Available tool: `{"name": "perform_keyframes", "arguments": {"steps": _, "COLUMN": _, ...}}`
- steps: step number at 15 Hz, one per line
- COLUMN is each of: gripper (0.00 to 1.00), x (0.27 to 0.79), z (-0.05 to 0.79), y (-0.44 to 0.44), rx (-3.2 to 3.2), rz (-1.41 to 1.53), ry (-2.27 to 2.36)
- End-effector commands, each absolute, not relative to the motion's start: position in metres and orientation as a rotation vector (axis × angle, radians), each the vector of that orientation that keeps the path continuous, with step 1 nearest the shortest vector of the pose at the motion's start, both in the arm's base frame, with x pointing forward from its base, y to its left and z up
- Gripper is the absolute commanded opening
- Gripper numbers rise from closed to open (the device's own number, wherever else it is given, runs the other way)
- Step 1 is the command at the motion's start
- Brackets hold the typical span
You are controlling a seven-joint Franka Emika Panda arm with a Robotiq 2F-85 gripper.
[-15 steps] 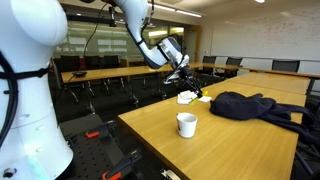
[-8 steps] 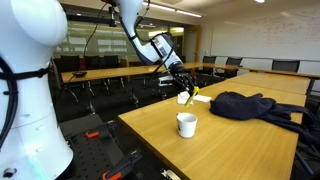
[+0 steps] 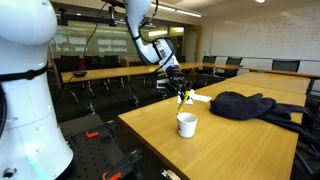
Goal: Put the marker in the mug
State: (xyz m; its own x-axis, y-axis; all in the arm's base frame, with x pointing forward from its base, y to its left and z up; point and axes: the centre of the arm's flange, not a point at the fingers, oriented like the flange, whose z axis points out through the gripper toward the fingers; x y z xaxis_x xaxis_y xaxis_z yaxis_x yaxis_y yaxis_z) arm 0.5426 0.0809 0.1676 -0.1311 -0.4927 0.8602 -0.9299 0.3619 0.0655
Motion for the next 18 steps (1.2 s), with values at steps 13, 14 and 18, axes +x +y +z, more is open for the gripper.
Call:
{"name": "perform_keyframes", "arguments": {"steps": 13, "gripper": 0.52, "x": 0.612, "z": 0.090, "y": 0.083, "rx": 1.343, "rz": 0.498, "ry": -1.719}}
{"name": "perform_keyframes", "arguments": {"steps": 14, "gripper": 0.59, "x": 0.611, "z": 0.093, "y": 0.083, "rx": 1.354, "rz": 0.483, "ry": -1.739}}
{"name": "perform_keyframes", "arguments": {"steps": 18, "gripper": 0.89, "x": 0.597, "z": 0.121, "y": 0.094, "rx": 1.459, "rz": 0.316, "ry": -1.833}}
